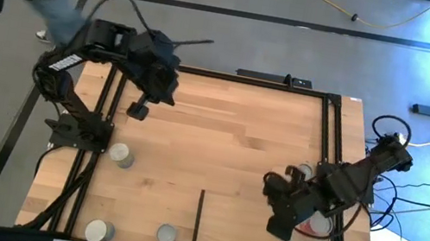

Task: Pick and place cans onto a shelf
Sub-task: Put the top canned cherries on the shelf

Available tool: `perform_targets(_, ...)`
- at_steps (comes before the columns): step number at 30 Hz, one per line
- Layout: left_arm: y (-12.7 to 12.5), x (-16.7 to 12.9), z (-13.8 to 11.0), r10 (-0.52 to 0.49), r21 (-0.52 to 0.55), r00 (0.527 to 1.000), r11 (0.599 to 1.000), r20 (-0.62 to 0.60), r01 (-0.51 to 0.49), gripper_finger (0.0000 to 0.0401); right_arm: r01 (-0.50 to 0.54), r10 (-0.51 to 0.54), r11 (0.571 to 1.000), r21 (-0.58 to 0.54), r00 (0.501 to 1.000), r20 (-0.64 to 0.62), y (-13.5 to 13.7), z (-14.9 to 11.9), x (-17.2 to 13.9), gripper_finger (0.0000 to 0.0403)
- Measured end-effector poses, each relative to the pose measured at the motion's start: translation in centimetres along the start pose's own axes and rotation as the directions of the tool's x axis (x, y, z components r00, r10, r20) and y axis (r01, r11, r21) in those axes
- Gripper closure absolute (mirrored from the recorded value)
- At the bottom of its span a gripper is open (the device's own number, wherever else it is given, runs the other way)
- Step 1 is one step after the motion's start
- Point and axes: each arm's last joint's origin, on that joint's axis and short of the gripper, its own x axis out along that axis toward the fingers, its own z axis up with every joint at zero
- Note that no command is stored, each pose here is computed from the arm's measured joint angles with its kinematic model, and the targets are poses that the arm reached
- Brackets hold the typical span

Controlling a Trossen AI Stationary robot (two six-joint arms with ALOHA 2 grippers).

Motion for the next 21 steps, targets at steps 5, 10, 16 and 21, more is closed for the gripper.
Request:
perform_targets(5, -0.8, -3.1, -1.4, -0.033, -0.049, 0.994, 0.998, 0.100, 0.038, 0.0401, 0.112, -0.103, 0.993, -0.049, 0.984, 0.148, -1.2, 1.2, -1.9, 0.0398)
perform_targets(10, -1.7, -3.8, -3.6, -0.014, -0.115, 0.997, 0.993, 0.081, 0.024, 0.0401, 0.178, -0.162, 0.980, -0.091, 0.975, 0.155, -4.2, 2.1, -3.2, 0.0398)
perform_targets(16, -2.8, -2.7, -7.1, 0.071, -0.237, 0.995, 0.970, 0.065, -0.054, 0.0401, 0.185, -0.156, 0.976, -0.118, 0.962, 0.223, -7.8, 2.1, -6.1, 0.0398)
perform_targets(21, -3.9, -2.6, -10.7, 0.149, -0.450, 0.986, 0.888, 0.076, -0.099, 0.0401, 0.207, -0.179, 0.975, -0.081, 0.948, 0.262, -10.4, 0.8, -7.3, 0.0398)
